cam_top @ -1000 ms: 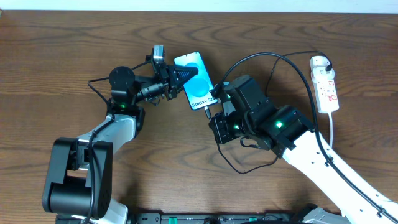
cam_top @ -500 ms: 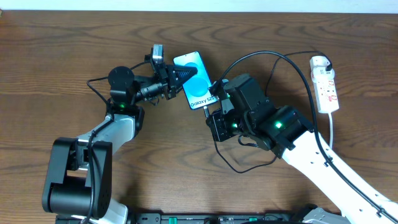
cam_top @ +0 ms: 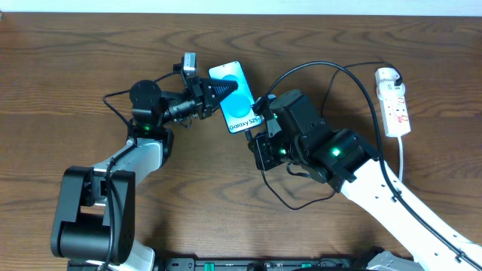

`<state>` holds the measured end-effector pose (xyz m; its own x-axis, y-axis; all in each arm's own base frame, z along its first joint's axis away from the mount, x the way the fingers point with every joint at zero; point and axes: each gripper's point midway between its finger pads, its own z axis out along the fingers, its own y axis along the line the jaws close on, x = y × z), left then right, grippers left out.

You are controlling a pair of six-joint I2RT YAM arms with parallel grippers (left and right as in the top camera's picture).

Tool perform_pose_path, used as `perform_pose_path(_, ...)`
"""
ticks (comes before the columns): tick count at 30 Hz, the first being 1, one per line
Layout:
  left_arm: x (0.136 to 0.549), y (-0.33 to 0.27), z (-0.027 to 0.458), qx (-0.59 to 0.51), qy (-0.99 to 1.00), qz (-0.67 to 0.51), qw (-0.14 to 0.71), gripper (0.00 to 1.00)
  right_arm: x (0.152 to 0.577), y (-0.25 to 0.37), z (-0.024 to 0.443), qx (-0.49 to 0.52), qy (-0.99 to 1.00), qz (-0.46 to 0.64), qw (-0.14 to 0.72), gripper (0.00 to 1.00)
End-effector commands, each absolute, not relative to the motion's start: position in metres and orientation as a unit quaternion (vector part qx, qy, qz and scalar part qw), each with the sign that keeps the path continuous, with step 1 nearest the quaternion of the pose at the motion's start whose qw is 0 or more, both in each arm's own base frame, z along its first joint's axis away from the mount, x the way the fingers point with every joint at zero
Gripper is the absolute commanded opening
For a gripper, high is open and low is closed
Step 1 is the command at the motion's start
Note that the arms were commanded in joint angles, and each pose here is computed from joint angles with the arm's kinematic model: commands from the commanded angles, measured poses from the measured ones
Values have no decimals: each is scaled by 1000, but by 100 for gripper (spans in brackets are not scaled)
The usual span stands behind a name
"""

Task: Plug charger to phone and switch on socket
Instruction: 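Release the plug and move the right gripper back toward the power strip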

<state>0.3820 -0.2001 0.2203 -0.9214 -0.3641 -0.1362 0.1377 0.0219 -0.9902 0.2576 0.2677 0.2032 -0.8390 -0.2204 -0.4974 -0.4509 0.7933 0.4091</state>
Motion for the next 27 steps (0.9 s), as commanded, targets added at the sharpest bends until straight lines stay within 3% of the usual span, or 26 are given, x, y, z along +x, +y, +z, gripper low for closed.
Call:
perform_pose_path(1,366,-210,231,-16,693,-701,170,7,270,269,212,-178,915,261,250,1)
perform_pose_path(27,362,-211,230,-5,694,-701,165,7,308,279,216,-180,899,239,321,1)
